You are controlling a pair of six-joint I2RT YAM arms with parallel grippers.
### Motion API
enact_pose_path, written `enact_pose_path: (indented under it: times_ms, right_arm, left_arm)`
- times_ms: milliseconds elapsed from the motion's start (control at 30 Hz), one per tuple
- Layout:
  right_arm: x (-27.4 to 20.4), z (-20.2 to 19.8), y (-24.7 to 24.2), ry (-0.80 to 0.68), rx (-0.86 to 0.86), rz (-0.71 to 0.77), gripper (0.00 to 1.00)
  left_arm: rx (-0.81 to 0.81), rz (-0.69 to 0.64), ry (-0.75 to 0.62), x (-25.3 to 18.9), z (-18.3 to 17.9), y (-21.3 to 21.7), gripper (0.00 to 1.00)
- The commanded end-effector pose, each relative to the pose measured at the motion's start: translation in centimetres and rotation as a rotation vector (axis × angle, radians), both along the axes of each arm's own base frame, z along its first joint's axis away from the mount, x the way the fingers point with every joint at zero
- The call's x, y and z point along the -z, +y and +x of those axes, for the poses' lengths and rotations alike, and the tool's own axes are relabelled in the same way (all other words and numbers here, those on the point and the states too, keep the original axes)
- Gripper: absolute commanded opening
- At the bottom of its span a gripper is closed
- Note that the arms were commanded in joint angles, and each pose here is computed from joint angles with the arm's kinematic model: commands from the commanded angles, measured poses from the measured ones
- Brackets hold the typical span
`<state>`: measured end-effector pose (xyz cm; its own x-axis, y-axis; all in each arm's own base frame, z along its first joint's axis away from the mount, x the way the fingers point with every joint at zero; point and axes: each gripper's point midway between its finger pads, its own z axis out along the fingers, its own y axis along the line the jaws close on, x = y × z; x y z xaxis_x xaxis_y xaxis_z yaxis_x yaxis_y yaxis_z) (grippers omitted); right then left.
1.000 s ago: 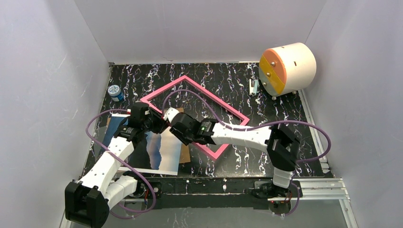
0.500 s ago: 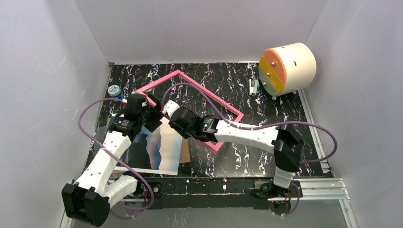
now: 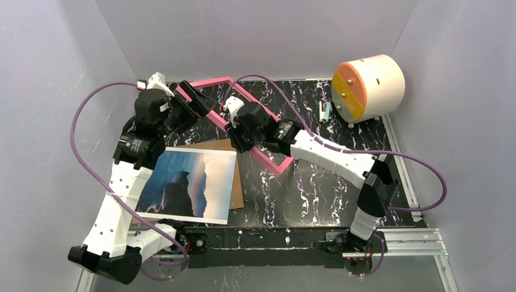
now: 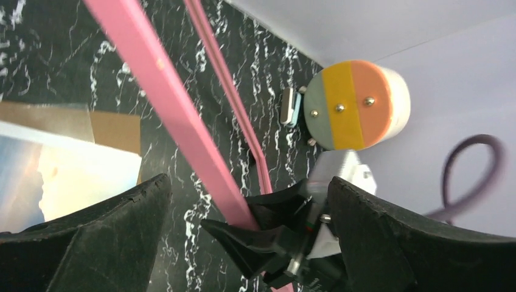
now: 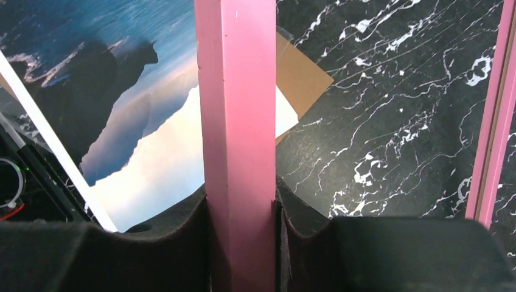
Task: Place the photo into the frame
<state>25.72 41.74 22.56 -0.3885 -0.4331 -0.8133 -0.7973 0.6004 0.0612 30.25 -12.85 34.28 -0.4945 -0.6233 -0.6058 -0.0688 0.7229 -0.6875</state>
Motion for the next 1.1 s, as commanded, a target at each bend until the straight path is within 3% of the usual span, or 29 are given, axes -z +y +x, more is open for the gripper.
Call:
enact_pose_path:
  times_ms: [0, 167, 367, 733, 1067]
  right_arm:
    - [-6.3, -0.9, 1.3, -0.015, -0.057, 0.169, 0.11]
    - [-10.2, -0.7, 1.4, 0.102, -0.053, 0.290, 0.12]
    - [-13.5, 2.8, -1.1, 0.301, 0.089, 0.425, 0.13]
    - [-12.4, 7.6, -5.9, 0.696, 0.217, 0.631, 0.12]
    - [-13.4, 12.6, -13.2, 0.856, 0.298, 0.799, 0.16]
  left_arm:
    - [0.035, 0.066, -0.022, -1.4, -0.5, 0.3, 0.98]
    - [-0.039, 0.092, -0.026, -1.2, -0.8, 1.8, 0.98]
    - [-0.054, 0.090, 0.002, 1.0, -1.2, 2.0, 0.98]
    - [0.030, 0.052, 0.147, 8.6, -1.0, -0.1, 0.98]
    - [0.071, 0.020, 0.245, 13.8, -0.4, -1.5, 0.99]
